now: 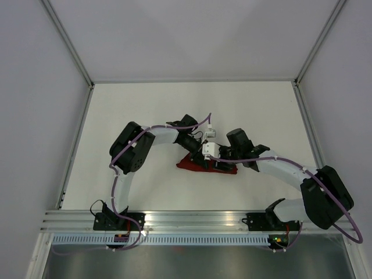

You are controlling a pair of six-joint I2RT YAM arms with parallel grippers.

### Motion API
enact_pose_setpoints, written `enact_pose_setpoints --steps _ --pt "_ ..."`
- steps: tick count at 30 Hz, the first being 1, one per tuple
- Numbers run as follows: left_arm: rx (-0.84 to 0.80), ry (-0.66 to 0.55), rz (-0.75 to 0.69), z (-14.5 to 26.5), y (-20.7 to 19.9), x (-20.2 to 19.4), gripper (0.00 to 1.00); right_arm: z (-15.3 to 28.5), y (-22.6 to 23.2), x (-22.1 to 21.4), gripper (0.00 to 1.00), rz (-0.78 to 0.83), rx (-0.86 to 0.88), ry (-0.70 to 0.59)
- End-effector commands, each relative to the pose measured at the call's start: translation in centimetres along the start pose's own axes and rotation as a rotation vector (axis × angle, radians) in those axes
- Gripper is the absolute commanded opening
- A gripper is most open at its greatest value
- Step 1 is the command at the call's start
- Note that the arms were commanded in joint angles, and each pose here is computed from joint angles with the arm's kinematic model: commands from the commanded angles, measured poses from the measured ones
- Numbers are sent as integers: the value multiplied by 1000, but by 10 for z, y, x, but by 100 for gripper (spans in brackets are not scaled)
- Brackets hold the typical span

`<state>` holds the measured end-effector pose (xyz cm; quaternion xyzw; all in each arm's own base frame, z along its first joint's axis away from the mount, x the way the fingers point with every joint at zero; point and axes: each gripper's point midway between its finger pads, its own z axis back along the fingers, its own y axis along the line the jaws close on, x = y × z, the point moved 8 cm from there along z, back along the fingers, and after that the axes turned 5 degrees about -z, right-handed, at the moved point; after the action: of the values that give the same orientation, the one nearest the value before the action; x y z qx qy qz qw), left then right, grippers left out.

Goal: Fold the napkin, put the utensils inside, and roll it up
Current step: Roll the napkin at the center of the board.

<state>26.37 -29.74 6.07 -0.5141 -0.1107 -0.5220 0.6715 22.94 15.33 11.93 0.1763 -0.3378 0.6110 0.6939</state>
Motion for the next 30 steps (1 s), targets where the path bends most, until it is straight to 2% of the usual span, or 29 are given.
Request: enact_pose_setpoints --steps 1,11,14,17,18,21,24,26,30 --pt "43 166 209 -8 3 -50 4 -14 5 4 62 61 -38 23" --pt "60 163 199 -6 5 -44 4 -35 19 -1 62 80 4 88" --pt "64 164 195 -6 5 -43 4 -39 20 -5 57 69 18 106" --pt "71 164 185 -4 4 -40 6 -43 22 -9 46 55 41 131" --pt "82 165 176 -4 5 -39 7 -44 23 -11 29 50 45 137" --pt "127 147 153 2 7 -32 14 -44 26 -14 9 39 66 158" --pt "208 58 105 15 9 -17 20 -43 31 -20 3 33 104 194" --pt "264 -39 54 29 8 -2 25 -44 33 -23 1 26 123 216" --pt "356 -158 -4 51 6 16 35 -44 36 -30 0 9 143 246"
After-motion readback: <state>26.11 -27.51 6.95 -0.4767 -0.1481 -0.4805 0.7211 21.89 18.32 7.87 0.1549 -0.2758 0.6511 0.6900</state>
